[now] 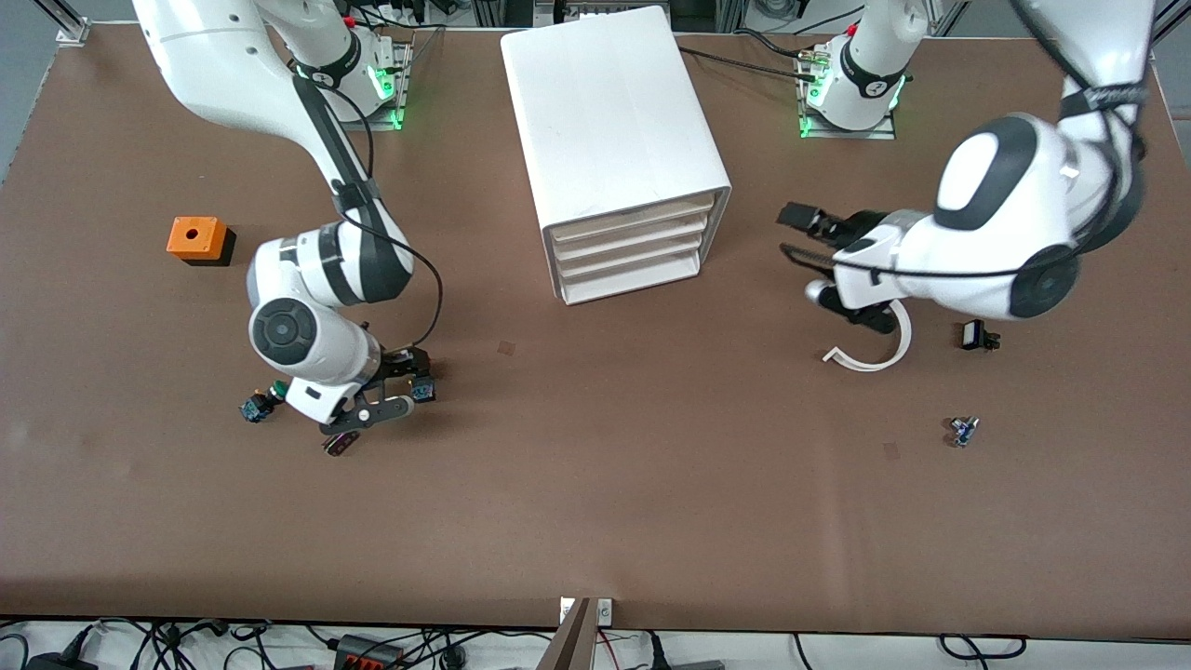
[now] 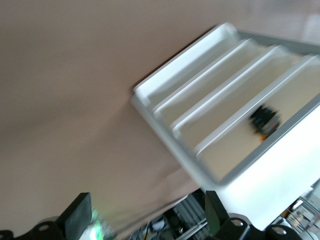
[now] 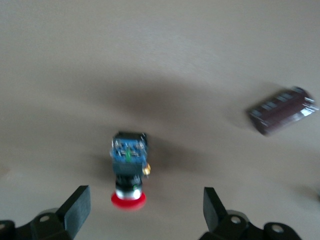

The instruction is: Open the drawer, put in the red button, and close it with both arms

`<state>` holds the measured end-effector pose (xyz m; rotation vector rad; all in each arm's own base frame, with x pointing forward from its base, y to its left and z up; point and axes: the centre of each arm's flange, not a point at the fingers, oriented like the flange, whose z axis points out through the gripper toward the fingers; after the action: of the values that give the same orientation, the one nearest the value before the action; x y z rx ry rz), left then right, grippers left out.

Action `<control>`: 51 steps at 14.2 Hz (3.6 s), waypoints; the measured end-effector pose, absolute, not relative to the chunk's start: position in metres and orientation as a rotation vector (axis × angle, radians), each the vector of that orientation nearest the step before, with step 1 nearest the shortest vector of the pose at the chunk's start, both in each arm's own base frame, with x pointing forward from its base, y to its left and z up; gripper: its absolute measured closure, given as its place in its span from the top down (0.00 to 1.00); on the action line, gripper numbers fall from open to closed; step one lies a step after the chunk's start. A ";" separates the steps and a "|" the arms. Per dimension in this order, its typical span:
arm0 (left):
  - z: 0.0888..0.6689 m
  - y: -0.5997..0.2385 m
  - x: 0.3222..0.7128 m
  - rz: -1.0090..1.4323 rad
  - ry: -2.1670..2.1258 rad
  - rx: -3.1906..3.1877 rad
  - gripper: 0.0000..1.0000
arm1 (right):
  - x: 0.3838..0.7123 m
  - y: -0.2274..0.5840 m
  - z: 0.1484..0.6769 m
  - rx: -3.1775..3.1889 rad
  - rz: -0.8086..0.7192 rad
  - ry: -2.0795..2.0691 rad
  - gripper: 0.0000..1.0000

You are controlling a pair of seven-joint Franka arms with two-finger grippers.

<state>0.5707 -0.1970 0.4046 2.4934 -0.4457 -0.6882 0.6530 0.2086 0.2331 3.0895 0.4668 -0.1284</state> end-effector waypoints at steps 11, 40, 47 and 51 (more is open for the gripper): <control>0.228 -0.241 0.549 -0.503 -0.460 1.989 1.00 | 0.643 0.227 0.177 3.080 -0.186 0.508 1.00; 0.253 -0.206 0.626 -0.264 -0.722 2.028 0.62 | 0.653 0.414 0.401 3.250 0.187 0.669 0.41; 0.372 -0.174 0.632 -0.571 -0.532 2.561 1.00 | 0.559 0.538 0.411 3.283 0.144 0.628 0.41; 0.400 -0.160 0.634 -0.572 -0.587 2.917 1.00 | 0.533 0.553 0.388 3.212 -0.002 0.627 0.41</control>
<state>0.6344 -0.1601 0.4003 2.9173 -0.5866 -0.5720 0.5329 0.5533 0.3877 3.2117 0.6272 -0.0017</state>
